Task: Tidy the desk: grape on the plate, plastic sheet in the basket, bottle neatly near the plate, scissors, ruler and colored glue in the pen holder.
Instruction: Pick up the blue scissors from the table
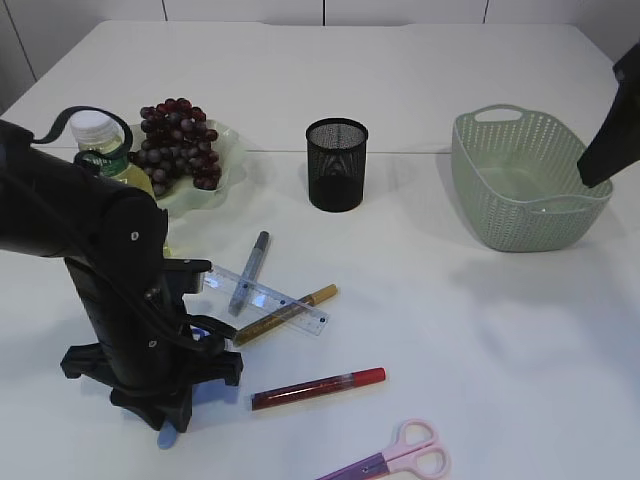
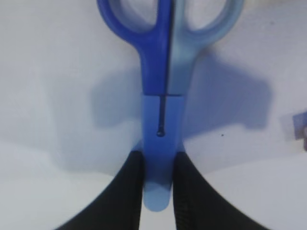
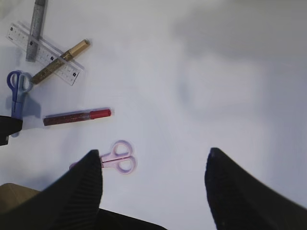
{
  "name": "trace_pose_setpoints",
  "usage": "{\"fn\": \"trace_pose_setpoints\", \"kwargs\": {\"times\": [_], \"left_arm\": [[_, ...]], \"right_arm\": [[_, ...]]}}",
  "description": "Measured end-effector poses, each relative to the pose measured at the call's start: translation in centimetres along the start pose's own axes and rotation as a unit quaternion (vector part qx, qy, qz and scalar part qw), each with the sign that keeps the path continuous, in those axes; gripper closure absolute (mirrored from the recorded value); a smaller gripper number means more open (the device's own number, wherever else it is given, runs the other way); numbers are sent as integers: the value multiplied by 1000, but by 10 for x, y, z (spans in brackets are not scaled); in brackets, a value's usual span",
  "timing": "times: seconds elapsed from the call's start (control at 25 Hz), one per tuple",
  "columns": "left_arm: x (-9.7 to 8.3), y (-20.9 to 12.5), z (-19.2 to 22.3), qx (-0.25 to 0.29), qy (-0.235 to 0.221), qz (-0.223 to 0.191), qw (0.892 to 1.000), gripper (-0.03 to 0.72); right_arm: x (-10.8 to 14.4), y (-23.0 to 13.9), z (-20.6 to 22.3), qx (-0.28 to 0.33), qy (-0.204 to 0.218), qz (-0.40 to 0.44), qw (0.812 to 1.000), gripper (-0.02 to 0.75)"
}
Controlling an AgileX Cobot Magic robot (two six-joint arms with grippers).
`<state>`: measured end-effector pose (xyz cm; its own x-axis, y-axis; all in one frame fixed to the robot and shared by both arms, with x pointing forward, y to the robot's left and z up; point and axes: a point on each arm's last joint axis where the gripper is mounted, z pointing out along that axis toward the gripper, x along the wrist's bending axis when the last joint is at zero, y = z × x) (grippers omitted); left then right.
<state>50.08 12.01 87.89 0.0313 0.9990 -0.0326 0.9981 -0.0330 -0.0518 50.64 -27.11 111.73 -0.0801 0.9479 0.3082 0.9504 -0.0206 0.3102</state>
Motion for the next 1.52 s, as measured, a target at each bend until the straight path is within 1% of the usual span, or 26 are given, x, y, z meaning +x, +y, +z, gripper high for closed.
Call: {"fn": "trace_pose_setpoints", "kwargs": {"times": [0.24,1.52], "left_arm": [[2,-3,0,19,9,-2,1000,568],[4,-4,0,22,21,22,999,568]], "right_arm": [[0,0,0,0,0,0,1000,214],[0,0,0,0,0,0,1000,214]]}}
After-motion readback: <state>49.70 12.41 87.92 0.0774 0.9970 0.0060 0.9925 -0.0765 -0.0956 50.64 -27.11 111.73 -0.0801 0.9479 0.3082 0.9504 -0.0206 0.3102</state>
